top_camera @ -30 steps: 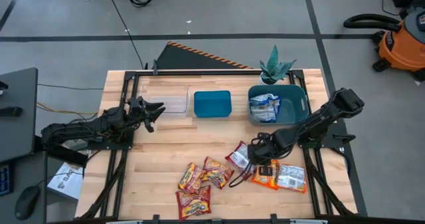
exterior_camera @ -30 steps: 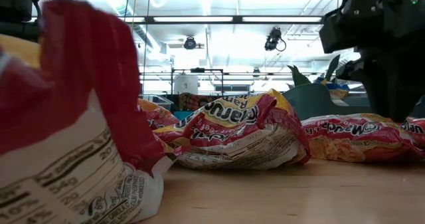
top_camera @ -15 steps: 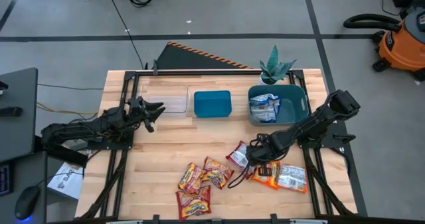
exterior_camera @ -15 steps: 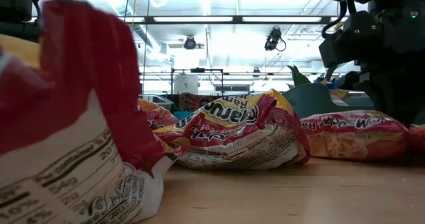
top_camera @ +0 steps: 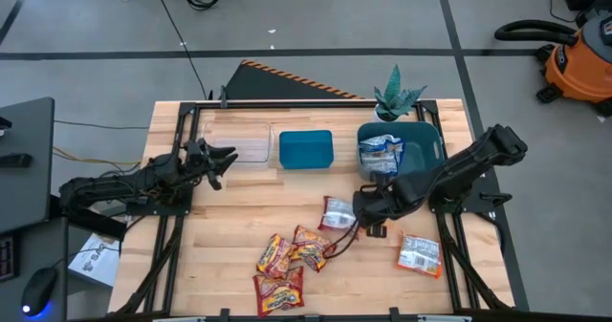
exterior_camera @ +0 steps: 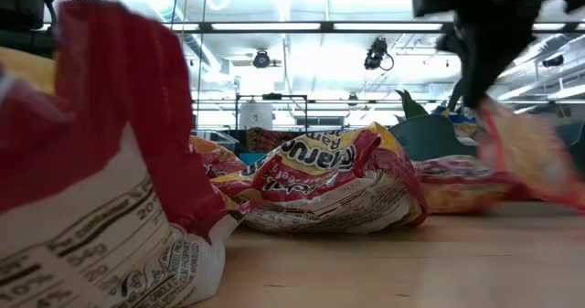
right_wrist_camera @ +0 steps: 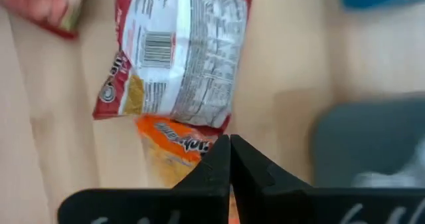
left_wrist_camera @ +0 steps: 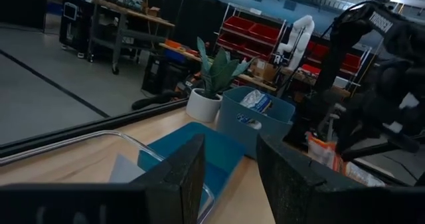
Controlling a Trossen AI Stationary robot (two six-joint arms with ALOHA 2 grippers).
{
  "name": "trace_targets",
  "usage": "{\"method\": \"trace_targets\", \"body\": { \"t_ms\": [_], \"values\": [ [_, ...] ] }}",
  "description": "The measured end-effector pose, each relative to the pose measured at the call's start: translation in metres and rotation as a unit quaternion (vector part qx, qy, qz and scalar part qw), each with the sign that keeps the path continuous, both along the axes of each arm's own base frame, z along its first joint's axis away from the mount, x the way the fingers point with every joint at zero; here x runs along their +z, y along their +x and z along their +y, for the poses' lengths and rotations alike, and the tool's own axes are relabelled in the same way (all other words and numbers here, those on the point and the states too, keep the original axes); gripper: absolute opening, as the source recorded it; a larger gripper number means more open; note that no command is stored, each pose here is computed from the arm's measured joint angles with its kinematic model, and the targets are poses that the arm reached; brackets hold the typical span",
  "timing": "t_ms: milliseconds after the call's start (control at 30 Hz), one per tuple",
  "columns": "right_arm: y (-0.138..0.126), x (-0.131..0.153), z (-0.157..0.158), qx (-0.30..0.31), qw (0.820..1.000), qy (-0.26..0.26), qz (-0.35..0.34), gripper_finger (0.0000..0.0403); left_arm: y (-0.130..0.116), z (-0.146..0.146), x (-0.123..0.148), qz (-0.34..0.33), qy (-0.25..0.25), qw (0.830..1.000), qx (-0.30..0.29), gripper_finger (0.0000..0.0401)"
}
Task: Sort Maruchan noodles
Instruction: Put the orange noodle pack into the transparent bin
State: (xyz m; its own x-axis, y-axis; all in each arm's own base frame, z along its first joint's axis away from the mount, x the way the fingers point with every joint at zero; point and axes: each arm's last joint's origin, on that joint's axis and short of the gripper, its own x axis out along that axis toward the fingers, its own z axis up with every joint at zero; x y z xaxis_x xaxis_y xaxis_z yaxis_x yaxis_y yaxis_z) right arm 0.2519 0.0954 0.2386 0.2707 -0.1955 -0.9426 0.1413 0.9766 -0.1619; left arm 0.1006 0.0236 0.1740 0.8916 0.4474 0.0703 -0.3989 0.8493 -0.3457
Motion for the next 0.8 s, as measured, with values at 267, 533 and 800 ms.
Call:
{"method": "trace_targets", "body": {
  "t_ms": [267, 533, 800],
  "values": [
    [0.023, 0.043, -0.007, 0.035, 0.991, -0.084, -0.102, 0.0008, -0.001, 0.000, 0.008, -0.041, 0.010, 0.999, 0.001, 0.0142],
    [0.066, 0.069, -0.036, 0.077, 0.956, -0.090, -0.268, 0.0008, 0.000, 0.000, 0.000, 0.003, 0.006, 1.000, -0.005, 0.0142],
    [0.096, 0.092, -0.076, 0.098, 0.900, -0.046, -0.422, 0.0007, 0.001, -0.002, -0.010, 0.052, -0.004, 0.998, -0.035, 0.0142]
  ]
}}
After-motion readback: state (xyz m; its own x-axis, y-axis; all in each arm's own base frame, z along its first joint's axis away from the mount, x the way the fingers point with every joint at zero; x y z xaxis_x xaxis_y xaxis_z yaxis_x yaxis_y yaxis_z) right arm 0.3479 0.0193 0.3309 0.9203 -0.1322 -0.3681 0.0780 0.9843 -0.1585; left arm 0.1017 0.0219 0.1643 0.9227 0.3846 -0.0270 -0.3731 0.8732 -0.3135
